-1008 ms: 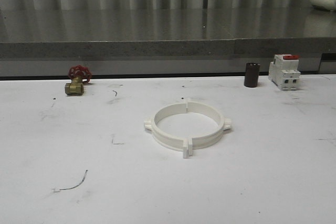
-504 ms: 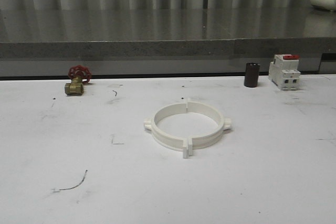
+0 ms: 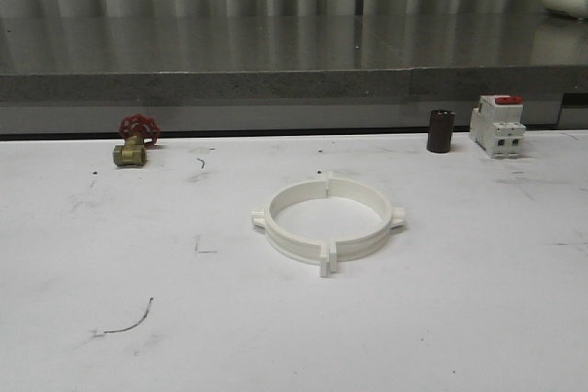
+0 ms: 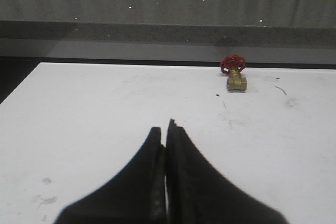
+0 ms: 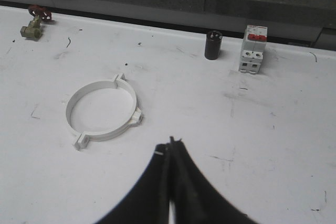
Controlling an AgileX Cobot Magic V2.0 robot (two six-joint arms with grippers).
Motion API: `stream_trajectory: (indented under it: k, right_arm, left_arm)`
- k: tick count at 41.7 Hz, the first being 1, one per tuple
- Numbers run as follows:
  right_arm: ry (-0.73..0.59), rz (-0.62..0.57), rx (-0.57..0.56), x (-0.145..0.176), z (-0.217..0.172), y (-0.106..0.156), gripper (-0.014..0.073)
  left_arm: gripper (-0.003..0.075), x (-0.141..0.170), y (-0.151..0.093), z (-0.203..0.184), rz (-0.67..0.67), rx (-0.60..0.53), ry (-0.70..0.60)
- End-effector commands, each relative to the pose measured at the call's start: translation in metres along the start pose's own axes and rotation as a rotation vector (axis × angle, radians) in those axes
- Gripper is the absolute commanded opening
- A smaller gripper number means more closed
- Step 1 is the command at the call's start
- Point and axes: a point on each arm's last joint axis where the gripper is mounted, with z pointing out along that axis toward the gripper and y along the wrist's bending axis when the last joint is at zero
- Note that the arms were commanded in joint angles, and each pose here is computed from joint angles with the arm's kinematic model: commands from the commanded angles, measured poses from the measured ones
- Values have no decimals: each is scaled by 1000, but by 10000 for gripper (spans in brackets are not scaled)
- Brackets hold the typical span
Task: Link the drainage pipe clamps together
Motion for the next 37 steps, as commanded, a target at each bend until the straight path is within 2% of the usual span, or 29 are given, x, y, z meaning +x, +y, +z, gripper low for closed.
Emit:
stream_trajectory:
  k: [1, 8, 15, 37]
  right_arm:
    - [-99, -9, -5, -13, -5, 1, -116]
    - [-99, -9, -5, -13, -5, 1, -116]
    - [-95, -9, -4, -13, -5, 0, -116]
    - [-95, -9, -4, -13, -5, 0, -116]
  left_arm:
    - [-20, -2, 0, 0, -5, -4, -143]
    - [-20, 15, 0, 3, -13, 0, -193]
    - [-20, 11, 0, 2, -13, 1, -232]
    - [-20, 11, 0, 2, -31, 4, -232]
